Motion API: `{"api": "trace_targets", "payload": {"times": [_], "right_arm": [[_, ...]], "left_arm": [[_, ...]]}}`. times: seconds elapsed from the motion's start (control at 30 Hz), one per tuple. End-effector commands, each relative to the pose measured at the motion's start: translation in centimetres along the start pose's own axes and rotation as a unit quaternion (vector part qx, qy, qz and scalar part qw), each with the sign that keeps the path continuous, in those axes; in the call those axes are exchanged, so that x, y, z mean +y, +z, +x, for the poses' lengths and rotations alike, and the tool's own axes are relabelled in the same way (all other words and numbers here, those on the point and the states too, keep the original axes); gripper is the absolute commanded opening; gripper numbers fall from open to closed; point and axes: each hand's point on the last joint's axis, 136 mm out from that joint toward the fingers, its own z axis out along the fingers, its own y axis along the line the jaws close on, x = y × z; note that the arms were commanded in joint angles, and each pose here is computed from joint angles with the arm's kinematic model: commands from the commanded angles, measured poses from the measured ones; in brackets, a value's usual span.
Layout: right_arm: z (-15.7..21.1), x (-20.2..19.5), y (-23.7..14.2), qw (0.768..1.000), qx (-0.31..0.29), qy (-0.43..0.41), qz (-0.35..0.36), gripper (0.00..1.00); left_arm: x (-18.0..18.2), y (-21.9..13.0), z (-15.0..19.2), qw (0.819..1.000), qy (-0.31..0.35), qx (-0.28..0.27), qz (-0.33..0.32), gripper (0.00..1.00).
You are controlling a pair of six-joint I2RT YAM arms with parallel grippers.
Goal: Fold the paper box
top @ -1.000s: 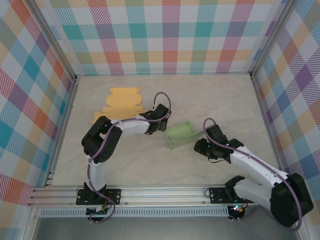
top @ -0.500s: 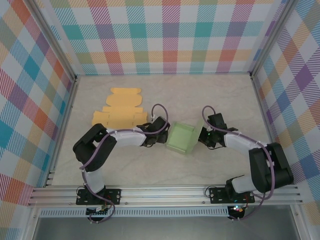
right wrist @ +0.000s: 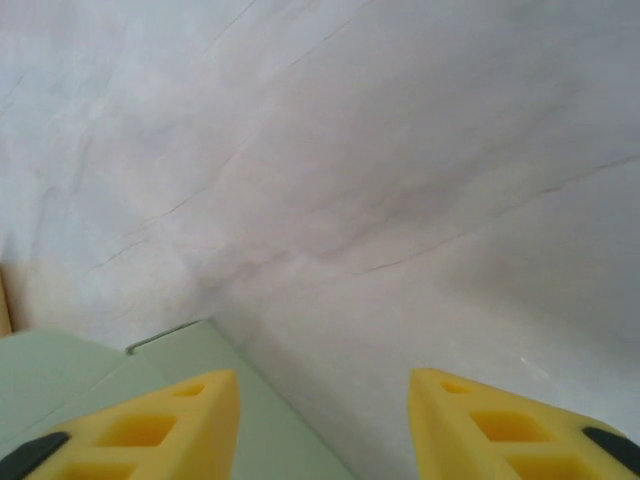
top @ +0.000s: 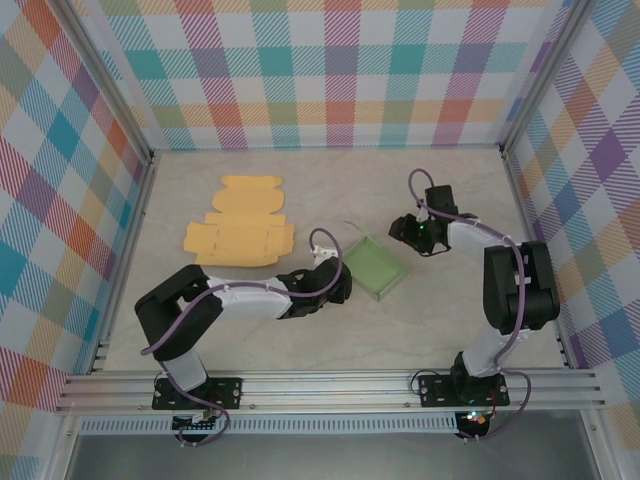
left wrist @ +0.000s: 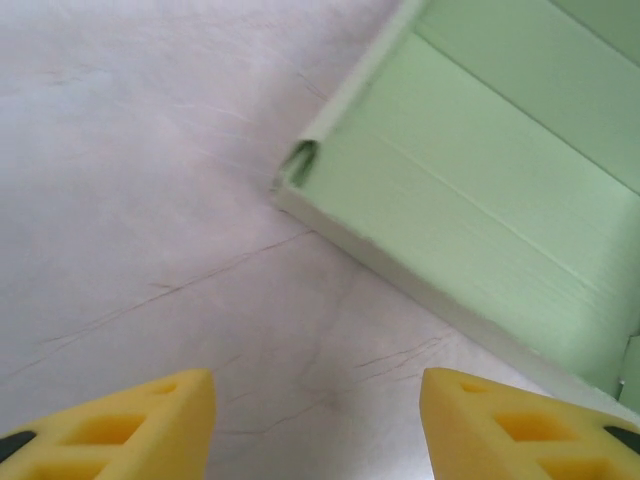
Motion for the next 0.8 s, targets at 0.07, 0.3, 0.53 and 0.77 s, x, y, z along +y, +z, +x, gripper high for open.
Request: {"api": "trace_targets", "payload": {"times": [0.07, 0.3, 0.53, 0.77], "right_arm": [[0.3, -2.2, -5.5, 0.996, -0.031, -0.026, 0.079, 0.62], [3.7, -3.2, -12.4, 0.990, -0.079, -0.045, 0.107, 0.86], [8.1, -1.0, -17.3, 0.991, -0.096, -0.085, 0.032, 0.88], [12.7, 1.7, -19.9, 0.981, -0.096, -0.170, -0.017, 0.89]], "left_arm": [[1.4, -3.7, -4.7, 0.996, 0.017, -0.082, -0.029, 0.59], [1.2, -5.3, -9.8, 0.978, 0.161, -0.129, 0.027, 0.70], [0.2, -4.8, -12.9, 0.917, 0.326, -0.146, 0.175, 0.81], [-0.2, -4.6, -14.7, 0.879, 0.395, -0.162, 0.212, 0.86]]}}
